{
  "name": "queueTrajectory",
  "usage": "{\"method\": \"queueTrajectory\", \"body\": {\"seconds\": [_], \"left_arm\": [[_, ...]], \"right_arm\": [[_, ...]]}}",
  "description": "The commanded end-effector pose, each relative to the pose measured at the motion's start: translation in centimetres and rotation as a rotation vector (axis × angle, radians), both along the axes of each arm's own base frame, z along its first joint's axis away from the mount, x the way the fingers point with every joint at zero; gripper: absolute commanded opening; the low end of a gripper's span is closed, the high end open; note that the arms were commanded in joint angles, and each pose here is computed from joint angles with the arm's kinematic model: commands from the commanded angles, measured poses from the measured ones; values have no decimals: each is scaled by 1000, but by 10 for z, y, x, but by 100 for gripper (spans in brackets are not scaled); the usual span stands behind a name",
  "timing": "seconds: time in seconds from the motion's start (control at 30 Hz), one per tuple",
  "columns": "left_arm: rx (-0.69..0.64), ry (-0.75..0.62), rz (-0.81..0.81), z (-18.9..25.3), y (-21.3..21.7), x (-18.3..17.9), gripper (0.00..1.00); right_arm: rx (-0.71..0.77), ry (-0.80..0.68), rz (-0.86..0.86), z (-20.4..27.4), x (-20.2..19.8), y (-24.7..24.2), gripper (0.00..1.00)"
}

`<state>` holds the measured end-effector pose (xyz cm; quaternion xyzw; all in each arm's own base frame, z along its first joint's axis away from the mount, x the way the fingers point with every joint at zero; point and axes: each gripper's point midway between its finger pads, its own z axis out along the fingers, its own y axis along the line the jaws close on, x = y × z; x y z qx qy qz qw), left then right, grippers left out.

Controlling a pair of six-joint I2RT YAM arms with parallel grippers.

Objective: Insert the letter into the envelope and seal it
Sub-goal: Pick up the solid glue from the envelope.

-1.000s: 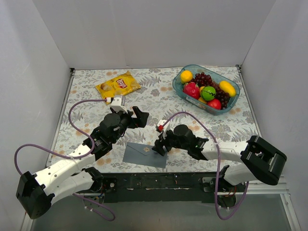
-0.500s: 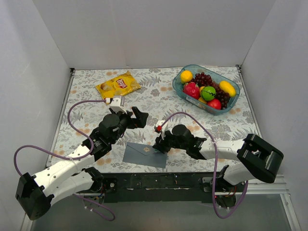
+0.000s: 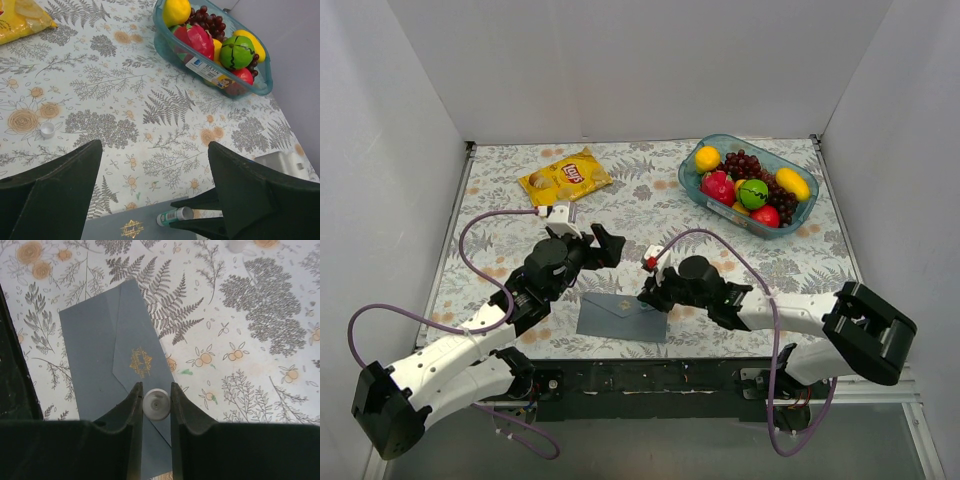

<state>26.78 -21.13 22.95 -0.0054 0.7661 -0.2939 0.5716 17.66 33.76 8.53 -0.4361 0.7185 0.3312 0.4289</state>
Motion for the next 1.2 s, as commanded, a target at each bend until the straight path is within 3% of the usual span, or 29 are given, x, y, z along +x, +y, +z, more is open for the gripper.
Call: {"method": "queueTrajectory", "body": {"seconds": [0.0, 0.47, 0.67, 0.77, 0.97, 1.17], "left_arm": [[7, 1, -13, -7, 2, -4, 84], [-51, 115, -201, -60, -23, -35, 58], [-38, 74, 14, -40, 14, -19, 58], [-59, 16, 79, -8, 30, -5, 55], [-72, 88, 126, -13, 63, 33, 55], [-71, 118, 198, -18, 81, 41, 54]], "right_arm": [[92, -116, -66, 55, 21, 7, 1], [28, -124, -197, 41, 43, -4, 1], [33, -145, -257, 50, 58, -4, 1], [47, -159, -288, 59, 68, -3, 1], [72, -156, -276, 87, 97, 28, 1], [148, -139, -227, 122, 131, 67, 1]]}}
